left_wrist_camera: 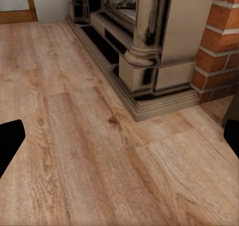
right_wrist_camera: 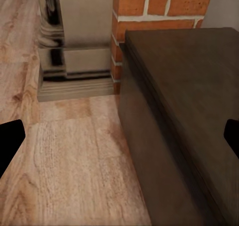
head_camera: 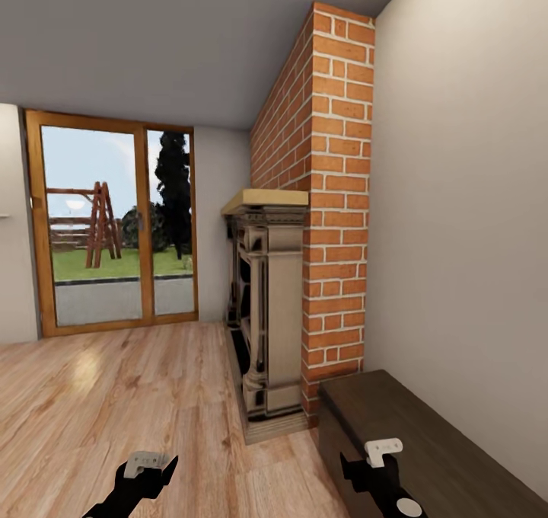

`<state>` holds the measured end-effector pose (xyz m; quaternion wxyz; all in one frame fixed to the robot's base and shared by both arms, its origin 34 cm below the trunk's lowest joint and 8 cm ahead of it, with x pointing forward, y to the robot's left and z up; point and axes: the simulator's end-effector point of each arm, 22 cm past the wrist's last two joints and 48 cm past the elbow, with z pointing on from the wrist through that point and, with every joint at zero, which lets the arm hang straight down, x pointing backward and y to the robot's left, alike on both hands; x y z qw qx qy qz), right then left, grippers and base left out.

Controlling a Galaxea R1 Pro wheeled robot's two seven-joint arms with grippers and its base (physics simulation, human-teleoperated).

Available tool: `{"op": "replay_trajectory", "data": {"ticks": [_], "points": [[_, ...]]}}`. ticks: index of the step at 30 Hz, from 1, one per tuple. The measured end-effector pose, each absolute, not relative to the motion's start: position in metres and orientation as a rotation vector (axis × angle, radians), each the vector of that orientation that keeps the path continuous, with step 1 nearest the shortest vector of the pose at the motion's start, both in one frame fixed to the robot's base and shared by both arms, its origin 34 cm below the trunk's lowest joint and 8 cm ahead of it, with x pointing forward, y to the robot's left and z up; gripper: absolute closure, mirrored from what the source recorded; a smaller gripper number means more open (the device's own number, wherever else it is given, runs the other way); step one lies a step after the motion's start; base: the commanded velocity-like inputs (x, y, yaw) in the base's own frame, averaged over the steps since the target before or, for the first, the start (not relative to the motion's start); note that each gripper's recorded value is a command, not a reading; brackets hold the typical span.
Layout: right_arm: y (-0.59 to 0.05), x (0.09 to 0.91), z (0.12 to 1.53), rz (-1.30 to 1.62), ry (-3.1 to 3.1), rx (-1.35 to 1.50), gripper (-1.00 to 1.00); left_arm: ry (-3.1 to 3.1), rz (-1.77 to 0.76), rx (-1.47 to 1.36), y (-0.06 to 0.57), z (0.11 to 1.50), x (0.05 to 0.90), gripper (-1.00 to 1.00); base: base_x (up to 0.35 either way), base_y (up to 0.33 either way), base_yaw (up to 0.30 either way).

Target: Put the three can of soda from the living room inside the tash can in the kitchen.

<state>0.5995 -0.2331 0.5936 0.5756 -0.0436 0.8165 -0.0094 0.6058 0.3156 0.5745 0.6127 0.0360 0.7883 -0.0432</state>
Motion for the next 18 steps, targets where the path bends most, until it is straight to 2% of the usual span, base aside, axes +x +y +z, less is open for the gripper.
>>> {"op": "replay_trajectory", "data": {"ticks": [18], "points": [[-0.232, 0.601, 0.607, -0.017, 1.964, -0.106, -1.0, 1.845, -0.1, 0.08, 0.316, 0.599, 0.612, -1.0, 0.0, 0.0, 0.0]]}}
